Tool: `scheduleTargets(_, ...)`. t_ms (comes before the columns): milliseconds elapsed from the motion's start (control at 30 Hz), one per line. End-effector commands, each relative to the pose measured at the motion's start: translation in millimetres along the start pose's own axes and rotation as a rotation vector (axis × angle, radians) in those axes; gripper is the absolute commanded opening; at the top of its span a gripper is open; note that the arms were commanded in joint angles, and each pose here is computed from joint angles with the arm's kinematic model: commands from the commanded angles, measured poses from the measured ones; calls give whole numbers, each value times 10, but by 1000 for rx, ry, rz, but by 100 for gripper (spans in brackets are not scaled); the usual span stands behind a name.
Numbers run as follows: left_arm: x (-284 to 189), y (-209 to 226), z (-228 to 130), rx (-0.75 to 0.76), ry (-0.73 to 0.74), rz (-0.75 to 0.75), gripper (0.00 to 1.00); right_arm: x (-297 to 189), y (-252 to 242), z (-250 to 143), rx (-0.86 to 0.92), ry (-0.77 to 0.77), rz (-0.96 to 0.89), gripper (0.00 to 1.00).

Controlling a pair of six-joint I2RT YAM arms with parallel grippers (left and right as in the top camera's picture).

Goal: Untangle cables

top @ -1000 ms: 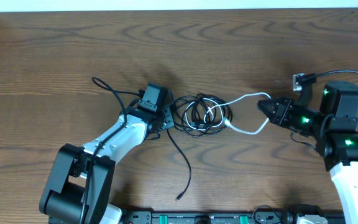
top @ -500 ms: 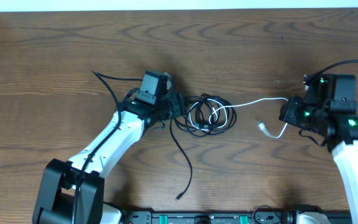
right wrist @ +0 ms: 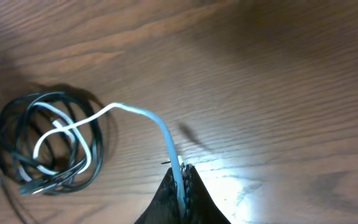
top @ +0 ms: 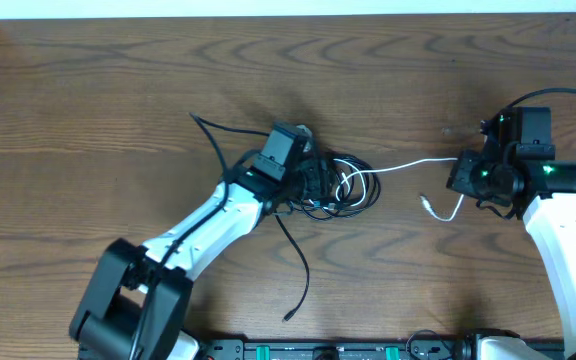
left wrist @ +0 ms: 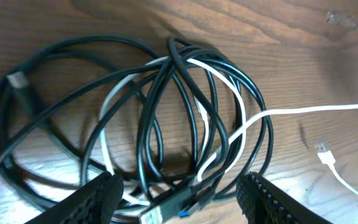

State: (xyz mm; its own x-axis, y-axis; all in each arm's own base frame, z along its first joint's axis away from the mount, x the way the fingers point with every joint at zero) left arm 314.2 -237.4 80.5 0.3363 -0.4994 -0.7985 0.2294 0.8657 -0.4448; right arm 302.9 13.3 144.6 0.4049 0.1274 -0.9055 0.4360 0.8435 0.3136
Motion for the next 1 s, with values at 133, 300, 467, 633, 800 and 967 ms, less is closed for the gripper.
scheduleTargets(133, 223, 166, -114, -14, 31, 98, 59, 79, -235, 166, 23, -23, -83, 1)
scheduleTargets(300, 331, 251, -186, -20, 60, 124, 59, 185, -276, 270, 41, -36, -83, 1)
scheduleTargets(467, 394, 400, -159, -15, 33, 203, 59, 292, -197, 327, 20, -33, -37, 1)
scheduleTargets(633, 417, 353, -47, -6, -17, 182, 52, 364, -107, 325, 2, -12, 18, 1)
scheduleTargets(800, 425, 338, -45, -2, -22, 177, 38, 395, -65, 285, -28, 16, 48, 1)
scheduleTargets(967, 439, 362, -118, 0, -4, 185, 32, 395, -64, 286, -40, 16, 49, 1)
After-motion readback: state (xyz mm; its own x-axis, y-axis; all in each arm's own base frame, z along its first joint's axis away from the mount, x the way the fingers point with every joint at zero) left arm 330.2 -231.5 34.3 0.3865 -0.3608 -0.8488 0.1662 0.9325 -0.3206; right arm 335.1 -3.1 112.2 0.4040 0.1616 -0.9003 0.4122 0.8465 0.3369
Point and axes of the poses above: each gripper's point midway between its finger pads, its own x axis out along the fingers, its own y axis along the line the jaws close on, z = x × y, the point moved 2 cm from there along -x, back along the fingers, and after that the axes turned 11 degrees about x, right-handed, at the moved point
